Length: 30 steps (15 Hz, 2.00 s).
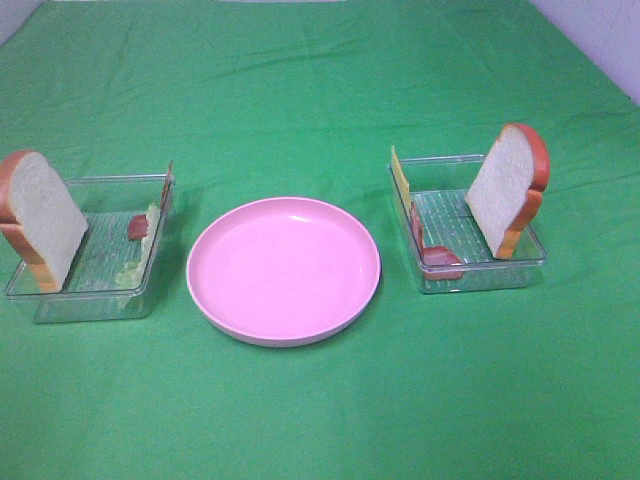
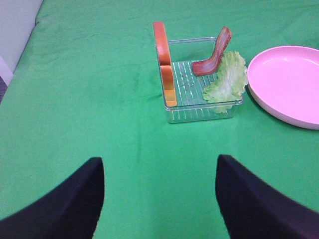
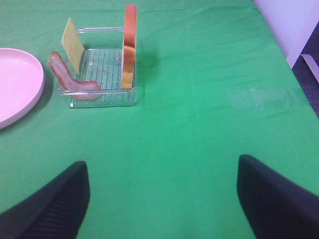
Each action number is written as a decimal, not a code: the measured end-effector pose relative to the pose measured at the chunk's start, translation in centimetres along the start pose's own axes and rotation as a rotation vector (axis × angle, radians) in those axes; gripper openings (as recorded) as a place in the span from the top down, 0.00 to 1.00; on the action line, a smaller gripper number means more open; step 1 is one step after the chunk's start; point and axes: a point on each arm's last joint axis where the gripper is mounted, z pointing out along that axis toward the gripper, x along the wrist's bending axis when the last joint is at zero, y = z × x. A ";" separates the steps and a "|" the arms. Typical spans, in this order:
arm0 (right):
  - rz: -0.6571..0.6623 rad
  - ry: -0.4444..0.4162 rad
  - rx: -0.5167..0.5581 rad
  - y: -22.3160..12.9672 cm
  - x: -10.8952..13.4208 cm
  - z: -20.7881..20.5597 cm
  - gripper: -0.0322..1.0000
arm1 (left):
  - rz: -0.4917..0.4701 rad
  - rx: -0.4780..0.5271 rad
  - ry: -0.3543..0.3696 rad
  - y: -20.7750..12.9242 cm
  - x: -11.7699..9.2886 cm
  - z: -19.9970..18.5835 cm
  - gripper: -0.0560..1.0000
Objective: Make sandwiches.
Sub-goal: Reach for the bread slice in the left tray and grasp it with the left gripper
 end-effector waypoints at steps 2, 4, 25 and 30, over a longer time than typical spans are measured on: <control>0.000 0.000 0.000 0.0 0.0 0.0 0.23 | 0.000 0.000 0.000 0.0 0.0 0.0 0.36; 0.000 0.000 0.000 0.0 0.0 0.0 0.23 | 0.000 0.000 0.000 0.0 0.0 0.0 0.36; 0.000 0.000 0.000 0.0 0.0 0.0 0.23 | -0.031 -0.010 0.002 0.6 0.0 -0.3 0.29; 0.000 0.000 0.000 0.0 0.0 0.0 0.23 | -0.090 0.176 0.008 7.5 0.3 2.5 0.22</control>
